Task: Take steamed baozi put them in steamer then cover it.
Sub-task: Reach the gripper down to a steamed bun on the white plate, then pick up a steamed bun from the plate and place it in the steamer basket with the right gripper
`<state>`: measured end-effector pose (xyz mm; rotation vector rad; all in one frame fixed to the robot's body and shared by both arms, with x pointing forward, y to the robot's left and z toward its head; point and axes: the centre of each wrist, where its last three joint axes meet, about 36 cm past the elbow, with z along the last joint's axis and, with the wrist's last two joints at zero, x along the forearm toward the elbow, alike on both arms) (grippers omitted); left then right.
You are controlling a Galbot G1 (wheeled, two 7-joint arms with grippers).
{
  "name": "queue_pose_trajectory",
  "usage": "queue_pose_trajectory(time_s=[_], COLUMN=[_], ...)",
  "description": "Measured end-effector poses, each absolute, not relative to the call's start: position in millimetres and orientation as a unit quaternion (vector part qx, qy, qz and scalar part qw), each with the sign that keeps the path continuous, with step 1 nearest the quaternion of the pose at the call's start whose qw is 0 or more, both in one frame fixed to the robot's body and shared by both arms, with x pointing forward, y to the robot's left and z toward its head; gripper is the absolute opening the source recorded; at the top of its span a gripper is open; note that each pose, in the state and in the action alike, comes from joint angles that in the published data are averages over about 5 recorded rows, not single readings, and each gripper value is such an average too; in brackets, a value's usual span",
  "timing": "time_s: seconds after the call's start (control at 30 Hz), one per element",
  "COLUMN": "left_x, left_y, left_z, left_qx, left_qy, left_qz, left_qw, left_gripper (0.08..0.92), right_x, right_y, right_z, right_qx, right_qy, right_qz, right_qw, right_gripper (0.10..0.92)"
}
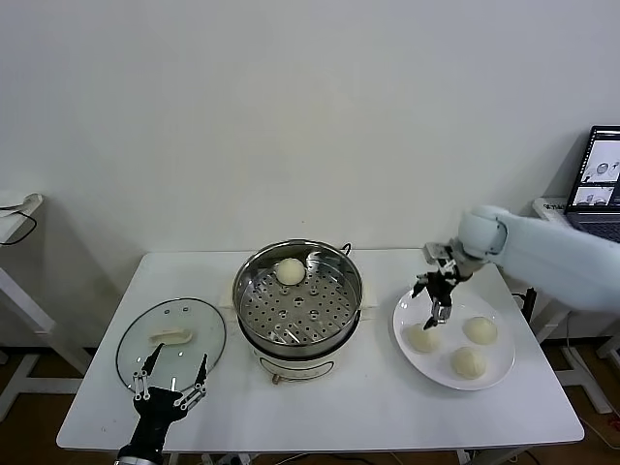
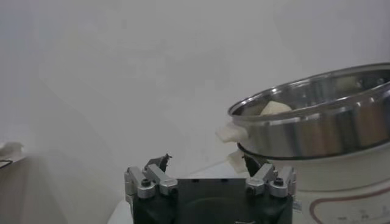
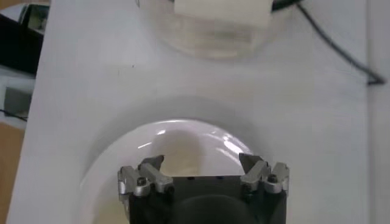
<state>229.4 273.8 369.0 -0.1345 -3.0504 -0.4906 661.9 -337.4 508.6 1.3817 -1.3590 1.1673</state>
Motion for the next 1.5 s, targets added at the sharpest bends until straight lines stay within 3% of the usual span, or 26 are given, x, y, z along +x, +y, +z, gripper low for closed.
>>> queue_pose_trajectory(time_s=[0.57, 0.83, 0.97, 1.27, 1.5], left_x=[226, 225, 225, 226, 229], left_y=[272, 273, 273, 271, 269], left_z=[364, 364, 364, 364, 367], left_qx=[-0.044, -0.043, -0.042, -0.043, -0.047], left_qy=[-0.986, -0.986, -0.986, -0.986, -0.986], left_qz=[-0.160, -0.161, -0.160, -0.159, -0.159], left_qw=[0.030, 0.030, 0.030, 0.029, 0.022], left_gripper=[0.823, 0.823, 0.823, 0.823, 0.823], right_x=[653, 651, 650, 650, 659], right_y=[-336, -336, -338, -342, -337], right_z=[468, 462, 462, 476, 518], right_qx=[0.540, 0.537, 0.537, 0.537, 0.546], right_qy=[-0.543, -0.543, -0.543, -0.540, -0.527], right_qz=[0.461, 0.463, 0.463, 0.466, 0.474], right_qw=[0.449, 0.450, 0.450, 0.451, 0.447], right_gripper=[0.813, 0.691, 0.669, 0.659, 0.653])
